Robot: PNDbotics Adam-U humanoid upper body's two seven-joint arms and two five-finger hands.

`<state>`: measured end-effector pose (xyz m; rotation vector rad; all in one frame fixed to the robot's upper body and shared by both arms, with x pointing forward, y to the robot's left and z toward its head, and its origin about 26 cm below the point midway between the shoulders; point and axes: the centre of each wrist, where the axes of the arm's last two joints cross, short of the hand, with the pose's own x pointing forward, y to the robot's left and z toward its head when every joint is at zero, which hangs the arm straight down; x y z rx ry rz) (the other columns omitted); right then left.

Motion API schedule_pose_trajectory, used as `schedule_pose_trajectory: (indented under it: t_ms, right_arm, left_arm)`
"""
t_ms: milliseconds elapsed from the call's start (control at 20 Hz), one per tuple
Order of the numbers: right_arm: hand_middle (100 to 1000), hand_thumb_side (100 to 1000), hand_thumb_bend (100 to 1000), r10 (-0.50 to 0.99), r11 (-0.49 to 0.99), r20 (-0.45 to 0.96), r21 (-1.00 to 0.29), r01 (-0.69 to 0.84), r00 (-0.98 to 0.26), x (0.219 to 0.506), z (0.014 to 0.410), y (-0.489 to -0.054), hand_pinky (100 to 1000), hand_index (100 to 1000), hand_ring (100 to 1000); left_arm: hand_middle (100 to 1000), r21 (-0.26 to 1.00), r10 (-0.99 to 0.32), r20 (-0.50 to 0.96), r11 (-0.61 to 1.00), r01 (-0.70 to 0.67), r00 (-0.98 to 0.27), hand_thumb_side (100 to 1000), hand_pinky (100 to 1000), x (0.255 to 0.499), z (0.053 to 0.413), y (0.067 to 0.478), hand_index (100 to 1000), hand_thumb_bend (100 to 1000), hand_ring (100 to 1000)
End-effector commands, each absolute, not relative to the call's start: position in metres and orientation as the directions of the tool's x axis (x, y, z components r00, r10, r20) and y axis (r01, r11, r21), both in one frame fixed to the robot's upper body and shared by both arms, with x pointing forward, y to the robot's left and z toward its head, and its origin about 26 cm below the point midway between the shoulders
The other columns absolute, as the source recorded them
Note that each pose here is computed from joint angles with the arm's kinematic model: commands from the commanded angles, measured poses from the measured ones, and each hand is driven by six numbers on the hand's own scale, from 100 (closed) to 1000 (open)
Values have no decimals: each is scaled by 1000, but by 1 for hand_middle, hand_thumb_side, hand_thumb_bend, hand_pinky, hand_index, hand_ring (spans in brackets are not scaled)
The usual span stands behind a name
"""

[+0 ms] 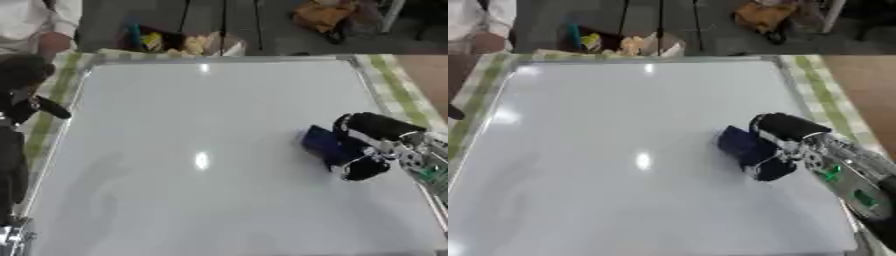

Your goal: Wipe the whiteboard clean with a brush.

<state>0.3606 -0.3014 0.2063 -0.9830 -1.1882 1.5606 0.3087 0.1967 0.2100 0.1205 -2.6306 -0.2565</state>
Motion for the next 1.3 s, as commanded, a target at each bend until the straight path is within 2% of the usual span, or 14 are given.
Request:
schedule_pose_trajectory:
  t_ms: [50,350,700,1300]
  right_arm:
    - [331,276,100,972,-123,-70,-965,-233,-224,362,199,-314,440,119,491]
    - [320,267,100,977,-111,-59,-962,-250,-204,359,196,-321,430,116,485]
    - [313,256,100,968,-115,-42,-951,-286,-249,351,191,-317,422,115,479]
    - [303,292,100,958,-99,0,-938,-332,-285,344,181,-310,412,113,470]
  left_arm:
    - [729,213,-128,432,976,-37,-893,972,449,306,218,195,690,100,777]
    - [729,212,-128,430,977,-38,-893,970,444,306,219,195,691,100,777]
    - [729,211,-129,429,977,-39,-894,966,443,306,219,195,692,100,777]
    - [730,210,-126,429,977,-37,-895,970,442,306,219,194,692,100,778]
